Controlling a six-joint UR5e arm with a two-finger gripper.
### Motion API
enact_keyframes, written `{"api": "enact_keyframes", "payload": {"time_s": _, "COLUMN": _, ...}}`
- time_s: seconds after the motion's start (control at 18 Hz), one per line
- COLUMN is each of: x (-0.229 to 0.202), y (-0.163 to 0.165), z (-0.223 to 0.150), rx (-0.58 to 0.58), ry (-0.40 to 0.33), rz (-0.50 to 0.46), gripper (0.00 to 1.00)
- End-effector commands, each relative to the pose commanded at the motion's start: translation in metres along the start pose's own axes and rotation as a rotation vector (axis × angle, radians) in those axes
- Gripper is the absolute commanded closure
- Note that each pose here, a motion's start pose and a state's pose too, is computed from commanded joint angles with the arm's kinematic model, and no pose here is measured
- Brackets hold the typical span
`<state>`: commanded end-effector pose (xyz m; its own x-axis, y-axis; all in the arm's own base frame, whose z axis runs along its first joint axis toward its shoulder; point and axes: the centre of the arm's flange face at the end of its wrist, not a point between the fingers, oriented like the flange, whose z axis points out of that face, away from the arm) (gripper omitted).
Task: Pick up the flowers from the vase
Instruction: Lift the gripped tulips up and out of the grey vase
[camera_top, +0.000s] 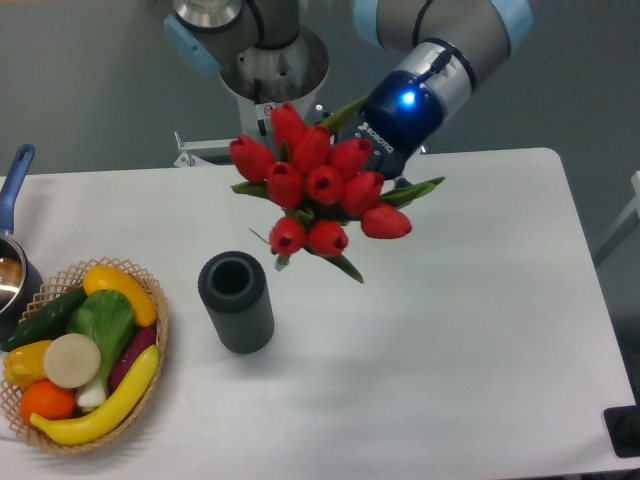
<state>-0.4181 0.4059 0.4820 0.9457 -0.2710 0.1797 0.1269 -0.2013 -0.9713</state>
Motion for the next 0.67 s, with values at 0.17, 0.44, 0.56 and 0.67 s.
{"api": "enact_keyframes", "payload": {"time_s": 0.17, "x": -0.0051, "y": 0.0013, "z": -0.0086, "rx": 0.002, "ry": -0.017, "rz": -0.001, "gripper": 0.5}}
{"api": "enact_keyframes", "payload": {"time_s": 0.44, "x": -0.006, "y": 0.0021, "z": -0.0118, "rx": 0.003, "ry": -0.023, "rz": 0.001, "gripper": 0.5}}
{"api": "enact_keyframes", "payload": {"time_s": 0.56, "x": -0.006, "y": 0.0021, "z": -0.0118, "rx": 0.003, "ry": -0.023, "rz": 0.007, "gripper": 0.5}}
{"api": "enact_keyframes", "payload": {"time_s": 0.67, "x": -0.0064, "y": 0.0029, "z": -0.0124, "rx": 0.003, "ry": -0.024, "rz": 0.005, "gripper": 0.5}}
